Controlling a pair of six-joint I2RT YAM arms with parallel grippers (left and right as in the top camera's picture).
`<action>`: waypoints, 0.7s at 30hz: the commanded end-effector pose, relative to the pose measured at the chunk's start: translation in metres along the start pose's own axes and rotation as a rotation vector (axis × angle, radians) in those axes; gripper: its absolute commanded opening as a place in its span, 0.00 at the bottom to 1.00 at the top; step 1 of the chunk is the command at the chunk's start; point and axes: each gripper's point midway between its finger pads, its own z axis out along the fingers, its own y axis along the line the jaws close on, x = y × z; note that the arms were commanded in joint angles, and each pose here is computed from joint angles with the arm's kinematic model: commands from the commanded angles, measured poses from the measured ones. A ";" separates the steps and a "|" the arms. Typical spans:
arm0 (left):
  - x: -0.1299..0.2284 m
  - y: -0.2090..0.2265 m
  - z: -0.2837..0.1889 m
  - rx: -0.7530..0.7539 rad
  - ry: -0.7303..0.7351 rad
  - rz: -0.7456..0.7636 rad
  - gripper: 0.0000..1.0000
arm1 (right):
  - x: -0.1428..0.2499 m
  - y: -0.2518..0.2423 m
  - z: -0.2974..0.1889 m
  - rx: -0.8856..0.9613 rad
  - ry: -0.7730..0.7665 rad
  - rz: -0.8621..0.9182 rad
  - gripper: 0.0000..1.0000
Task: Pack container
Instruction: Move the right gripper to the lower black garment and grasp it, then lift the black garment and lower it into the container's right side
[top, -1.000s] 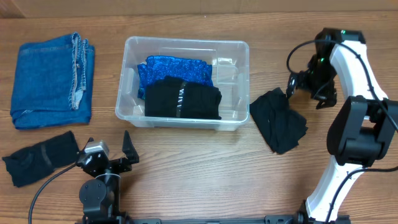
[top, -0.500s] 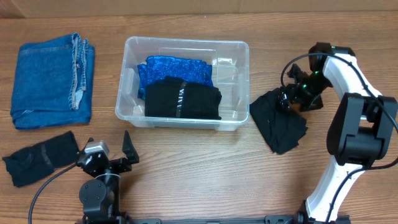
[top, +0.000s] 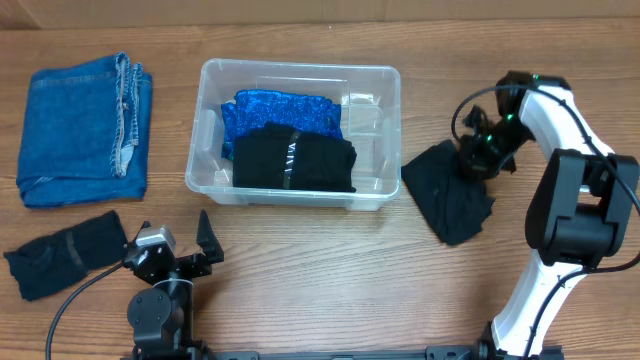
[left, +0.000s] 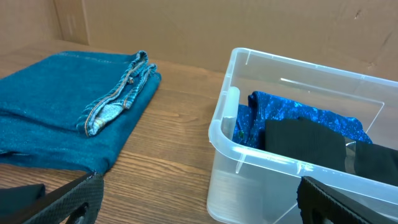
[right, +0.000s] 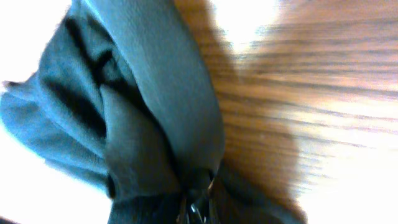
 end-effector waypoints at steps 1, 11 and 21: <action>-0.002 0.004 -0.001 -0.021 -0.014 0.015 1.00 | -0.027 0.012 -0.060 0.017 -0.142 0.052 0.04; -0.002 0.004 -0.001 -0.021 -0.014 0.015 1.00 | -0.025 0.059 -0.204 -0.015 -0.428 0.086 0.04; -0.002 0.004 -0.001 -0.021 -0.014 0.015 1.00 | 0.017 0.142 -0.277 -0.212 -0.636 0.067 0.04</action>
